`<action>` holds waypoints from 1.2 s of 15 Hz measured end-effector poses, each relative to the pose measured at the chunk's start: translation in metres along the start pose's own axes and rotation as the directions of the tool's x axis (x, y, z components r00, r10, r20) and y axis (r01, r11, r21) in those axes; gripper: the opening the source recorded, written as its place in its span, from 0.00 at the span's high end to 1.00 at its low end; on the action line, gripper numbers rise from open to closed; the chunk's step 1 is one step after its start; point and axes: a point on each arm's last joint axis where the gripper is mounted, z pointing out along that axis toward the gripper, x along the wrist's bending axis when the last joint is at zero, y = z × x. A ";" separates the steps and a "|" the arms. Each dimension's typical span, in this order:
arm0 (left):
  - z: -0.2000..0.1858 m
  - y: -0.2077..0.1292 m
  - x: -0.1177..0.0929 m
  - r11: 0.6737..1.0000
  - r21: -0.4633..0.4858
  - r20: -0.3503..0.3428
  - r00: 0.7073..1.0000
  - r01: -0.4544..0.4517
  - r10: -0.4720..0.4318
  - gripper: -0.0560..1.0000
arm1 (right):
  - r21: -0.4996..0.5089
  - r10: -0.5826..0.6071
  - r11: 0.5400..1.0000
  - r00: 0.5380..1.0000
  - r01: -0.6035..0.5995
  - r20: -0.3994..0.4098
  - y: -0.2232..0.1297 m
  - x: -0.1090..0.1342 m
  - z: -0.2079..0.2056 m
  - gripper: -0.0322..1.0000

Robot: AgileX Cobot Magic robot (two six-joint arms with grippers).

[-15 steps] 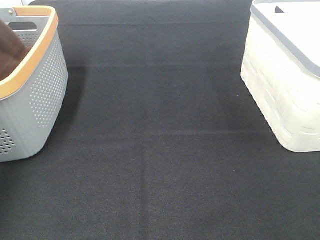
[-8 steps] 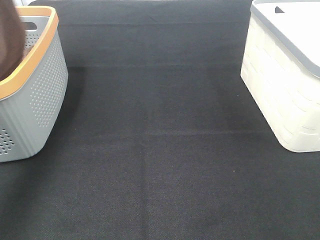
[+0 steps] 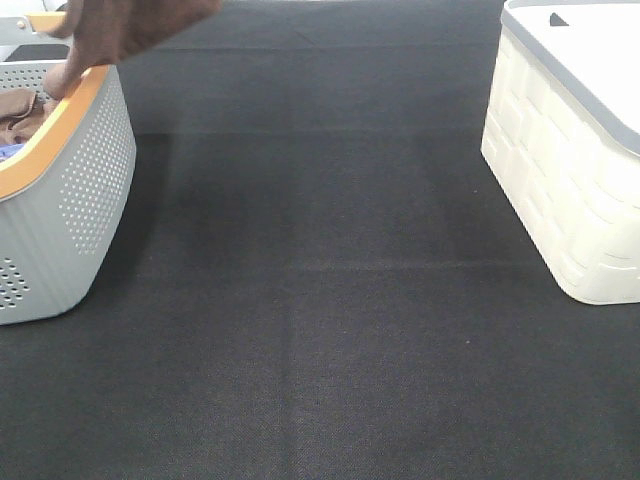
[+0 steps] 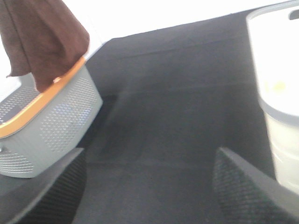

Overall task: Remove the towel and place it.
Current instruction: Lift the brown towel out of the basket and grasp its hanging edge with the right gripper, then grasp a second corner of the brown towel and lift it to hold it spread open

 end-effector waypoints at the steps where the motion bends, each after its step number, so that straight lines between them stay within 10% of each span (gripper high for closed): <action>1: 0.001 -0.002 -0.014 1.000 0.001 0.040 0.999 0.000 0.000 0.95 | 0.030 -0.028 0.999 0.999 0.029 -0.037 0.007 0.000 0.013 0.29; 10: 0.052 -0.061 -0.075 0.991 0.136 0.200 0.980 -0.008 -0.020 0.95 | 0.013 -0.347 0.919 0.825 0.394 -0.447 0.078 0.023 0.110 0.31; 13: 0.063 -0.077 -0.093 0.989 0.150 0.238 0.971 -0.012 -0.024 0.95 | -0.026 -0.434 0.878 0.774 0.477 -0.461 0.071 0.045 0.144 0.32; 18: 0.063 -0.078 -0.107 0.994 0.108 0.271 0.962 -0.004 -0.025 0.95 | 0.051 -0.443 0.870 0.821 0.491 -0.359 0.048 0.053 0.196 0.32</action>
